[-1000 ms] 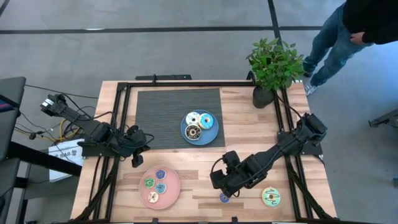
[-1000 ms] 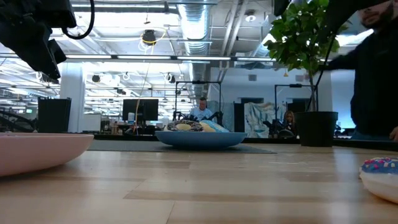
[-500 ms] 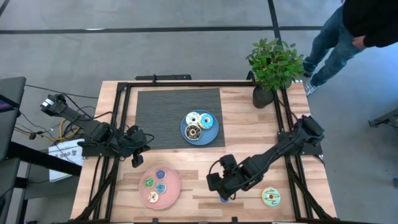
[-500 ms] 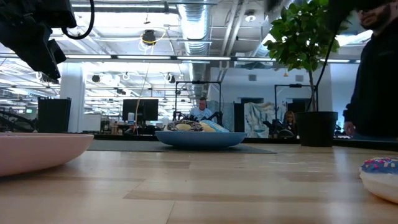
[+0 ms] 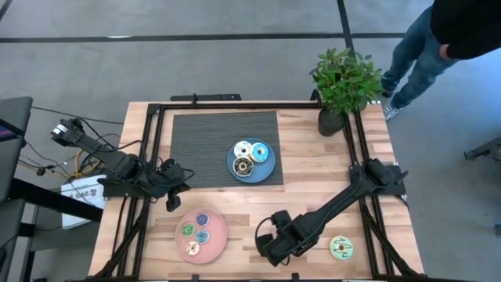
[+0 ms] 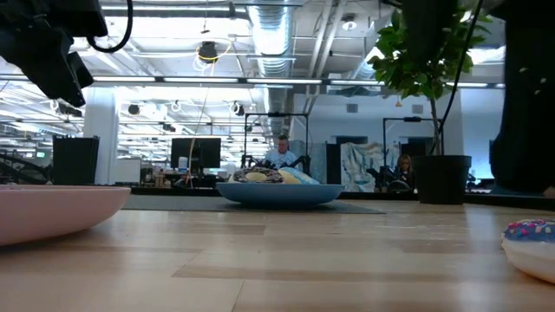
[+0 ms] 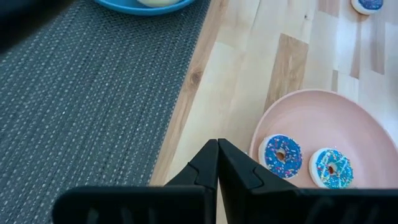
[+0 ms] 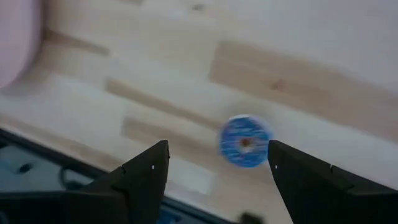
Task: Pick & Place donuts
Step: Put the small dark blue donut on the pink plate
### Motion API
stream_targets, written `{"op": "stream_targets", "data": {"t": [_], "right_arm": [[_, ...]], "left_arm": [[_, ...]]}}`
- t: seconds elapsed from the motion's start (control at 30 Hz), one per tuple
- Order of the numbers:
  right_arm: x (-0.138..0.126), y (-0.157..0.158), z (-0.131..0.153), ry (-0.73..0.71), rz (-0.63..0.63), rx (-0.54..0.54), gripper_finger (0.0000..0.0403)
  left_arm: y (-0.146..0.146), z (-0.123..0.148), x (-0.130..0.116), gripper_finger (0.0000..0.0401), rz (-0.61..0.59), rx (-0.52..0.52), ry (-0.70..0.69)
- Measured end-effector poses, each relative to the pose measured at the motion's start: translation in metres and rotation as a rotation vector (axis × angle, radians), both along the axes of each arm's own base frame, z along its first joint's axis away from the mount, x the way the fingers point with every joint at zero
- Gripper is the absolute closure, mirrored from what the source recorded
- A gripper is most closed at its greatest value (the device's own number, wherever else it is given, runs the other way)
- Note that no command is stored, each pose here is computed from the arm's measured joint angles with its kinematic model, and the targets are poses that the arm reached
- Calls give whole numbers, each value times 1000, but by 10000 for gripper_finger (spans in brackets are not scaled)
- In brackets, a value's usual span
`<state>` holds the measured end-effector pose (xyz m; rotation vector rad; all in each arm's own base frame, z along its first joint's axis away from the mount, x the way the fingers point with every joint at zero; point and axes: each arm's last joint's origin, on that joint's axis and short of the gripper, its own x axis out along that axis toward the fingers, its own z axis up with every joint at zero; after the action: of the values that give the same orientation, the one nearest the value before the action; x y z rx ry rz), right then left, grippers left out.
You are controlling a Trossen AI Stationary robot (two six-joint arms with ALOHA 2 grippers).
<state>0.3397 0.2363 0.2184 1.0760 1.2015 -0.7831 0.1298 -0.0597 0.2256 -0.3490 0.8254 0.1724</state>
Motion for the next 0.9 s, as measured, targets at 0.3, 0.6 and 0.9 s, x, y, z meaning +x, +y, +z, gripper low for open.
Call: {"op": "stream_targets", "data": {"t": [0.3,0.6,0.9], "right_arm": [[5,12,-36,121,2,46,137],[3,17,-46,143,-39,39,137],[0,19,-46,166,-54,46,137]], "left_arm": [[0,1,1,401,25,19,-29],[0,1,1,401,22,15,-26],[0,1,1,401,22,17,-27]]}}
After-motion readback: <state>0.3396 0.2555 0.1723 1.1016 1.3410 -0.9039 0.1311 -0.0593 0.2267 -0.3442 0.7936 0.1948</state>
